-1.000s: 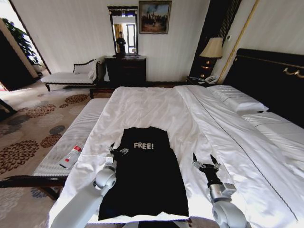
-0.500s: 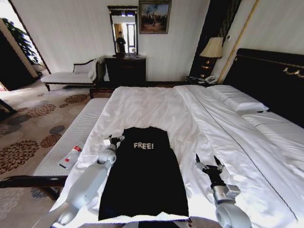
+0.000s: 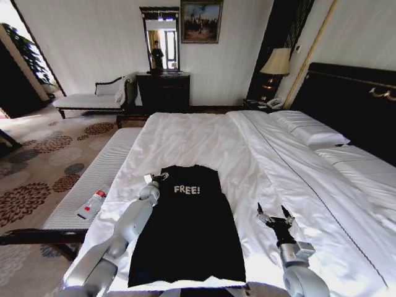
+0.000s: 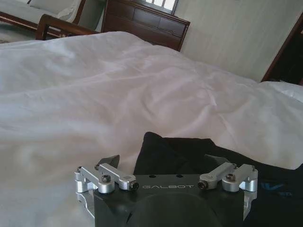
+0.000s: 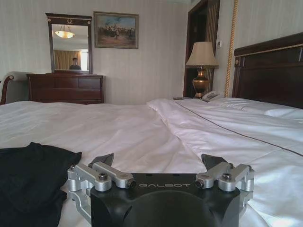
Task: Fold the clothes on the bed.
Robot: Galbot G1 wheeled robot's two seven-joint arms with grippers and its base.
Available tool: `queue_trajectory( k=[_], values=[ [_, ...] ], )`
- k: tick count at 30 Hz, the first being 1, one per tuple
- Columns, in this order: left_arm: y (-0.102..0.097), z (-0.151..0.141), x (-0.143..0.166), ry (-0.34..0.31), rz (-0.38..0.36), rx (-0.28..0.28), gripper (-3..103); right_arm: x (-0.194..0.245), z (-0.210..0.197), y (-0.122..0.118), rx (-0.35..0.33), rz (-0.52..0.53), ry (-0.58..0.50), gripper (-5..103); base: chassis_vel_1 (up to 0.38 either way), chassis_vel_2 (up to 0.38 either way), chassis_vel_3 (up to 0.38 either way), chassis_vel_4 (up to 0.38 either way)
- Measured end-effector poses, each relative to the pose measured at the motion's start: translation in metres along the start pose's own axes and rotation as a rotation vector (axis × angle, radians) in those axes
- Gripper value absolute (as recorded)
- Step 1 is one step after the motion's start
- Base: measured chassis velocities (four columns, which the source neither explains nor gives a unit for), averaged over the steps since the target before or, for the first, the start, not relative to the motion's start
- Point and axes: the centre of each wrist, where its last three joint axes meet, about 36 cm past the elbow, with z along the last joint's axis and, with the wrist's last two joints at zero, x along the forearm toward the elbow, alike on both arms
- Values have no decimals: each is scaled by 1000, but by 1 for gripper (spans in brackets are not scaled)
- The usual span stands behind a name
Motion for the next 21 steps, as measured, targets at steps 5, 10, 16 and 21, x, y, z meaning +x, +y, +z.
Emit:
queue_trajectory(
  k=[5, 10, 16, 21],
  values=[
    [-6, 15, -9, 24, 3, 20, 101, 0, -1, -4, 4, 7, 2, 100, 0, 0, 0, 0],
    [-10, 17, -17, 19, 7, 43, 96, 0, 0, -7, 9, 13, 9, 100, 0, 0, 0, 0],
    [-9, 12, -23, 6, 7, 53, 76, -1, 1, -7, 9, 16, 15, 100, 0, 0, 0, 0],
    [-2, 6, -24, -10, -1, 52, 57, -2, 3, -6, 7, 14, 22, 100, 0, 0, 0, 0]
  ],
)
